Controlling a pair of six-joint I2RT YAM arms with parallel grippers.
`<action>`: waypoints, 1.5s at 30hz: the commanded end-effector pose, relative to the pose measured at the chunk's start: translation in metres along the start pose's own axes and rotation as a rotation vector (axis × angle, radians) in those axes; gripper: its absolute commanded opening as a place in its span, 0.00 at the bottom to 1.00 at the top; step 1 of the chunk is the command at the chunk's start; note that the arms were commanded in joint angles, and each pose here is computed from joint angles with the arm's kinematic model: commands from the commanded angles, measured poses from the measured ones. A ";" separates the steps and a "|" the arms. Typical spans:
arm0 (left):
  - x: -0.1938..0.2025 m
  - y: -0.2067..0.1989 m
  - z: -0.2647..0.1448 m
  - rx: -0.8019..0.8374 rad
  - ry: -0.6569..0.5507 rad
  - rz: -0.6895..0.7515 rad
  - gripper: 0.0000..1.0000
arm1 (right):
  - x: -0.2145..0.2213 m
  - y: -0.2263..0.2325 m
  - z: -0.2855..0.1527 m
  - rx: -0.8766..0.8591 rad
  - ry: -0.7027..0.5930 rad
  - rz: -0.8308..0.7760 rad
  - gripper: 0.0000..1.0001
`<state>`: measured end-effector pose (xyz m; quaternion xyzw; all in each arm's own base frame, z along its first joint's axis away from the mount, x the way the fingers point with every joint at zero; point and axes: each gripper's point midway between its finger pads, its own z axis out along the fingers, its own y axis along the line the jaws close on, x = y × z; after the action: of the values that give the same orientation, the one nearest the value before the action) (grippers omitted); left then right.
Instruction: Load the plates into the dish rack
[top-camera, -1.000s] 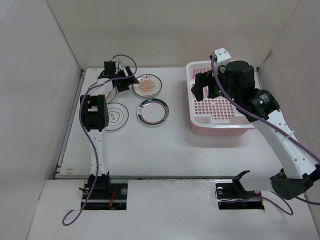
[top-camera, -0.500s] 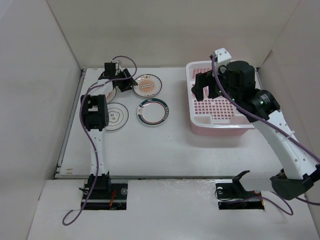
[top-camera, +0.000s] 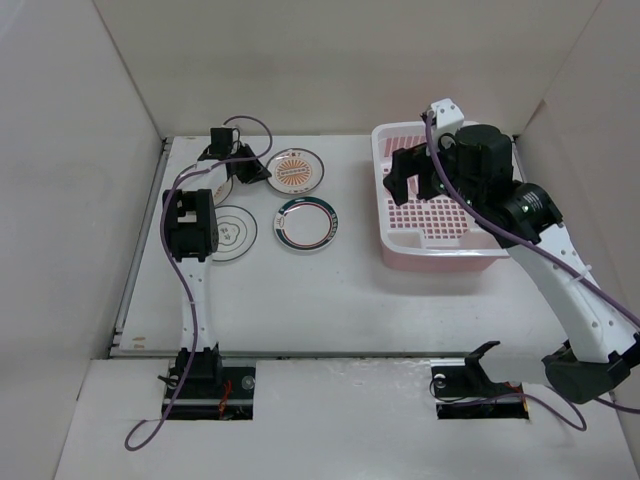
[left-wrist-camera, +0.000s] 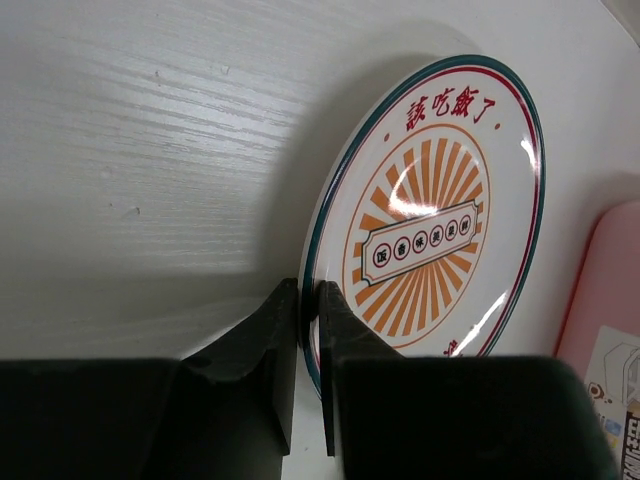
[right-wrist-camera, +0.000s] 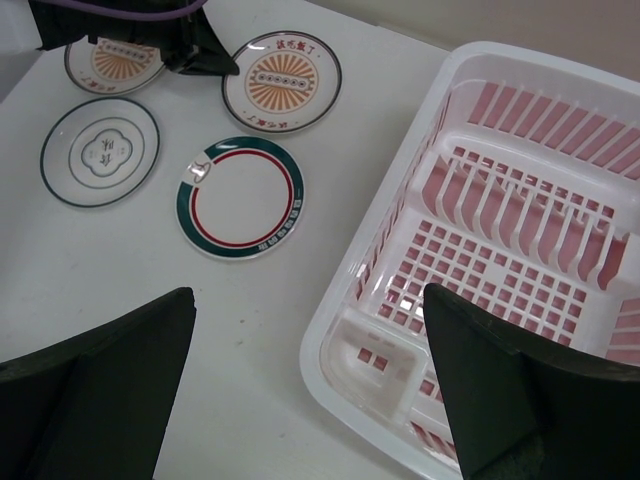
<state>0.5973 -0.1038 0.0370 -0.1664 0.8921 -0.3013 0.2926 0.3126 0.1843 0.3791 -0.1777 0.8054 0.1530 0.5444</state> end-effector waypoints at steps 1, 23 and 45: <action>0.005 0.009 -0.004 -0.072 0.007 -0.012 0.00 | -0.017 0.005 -0.008 -0.021 -0.077 0.003 1.00; -0.075 -0.119 -0.171 0.084 -0.168 -0.297 0.00 | 0.022 0.054 0.096 0.196 -0.005 -0.433 1.00; 0.064 -0.177 -0.253 0.040 0.031 -0.450 0.00 | 0.042 0.135 0.164 -0.137 -0.048 -0.715 1.00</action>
<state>0.4223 -0.1476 0.2387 -0.3709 0.8464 -0.3382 0.1778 0.3699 0.3585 0.2485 -0.4929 0.6925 -0.0111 0.5266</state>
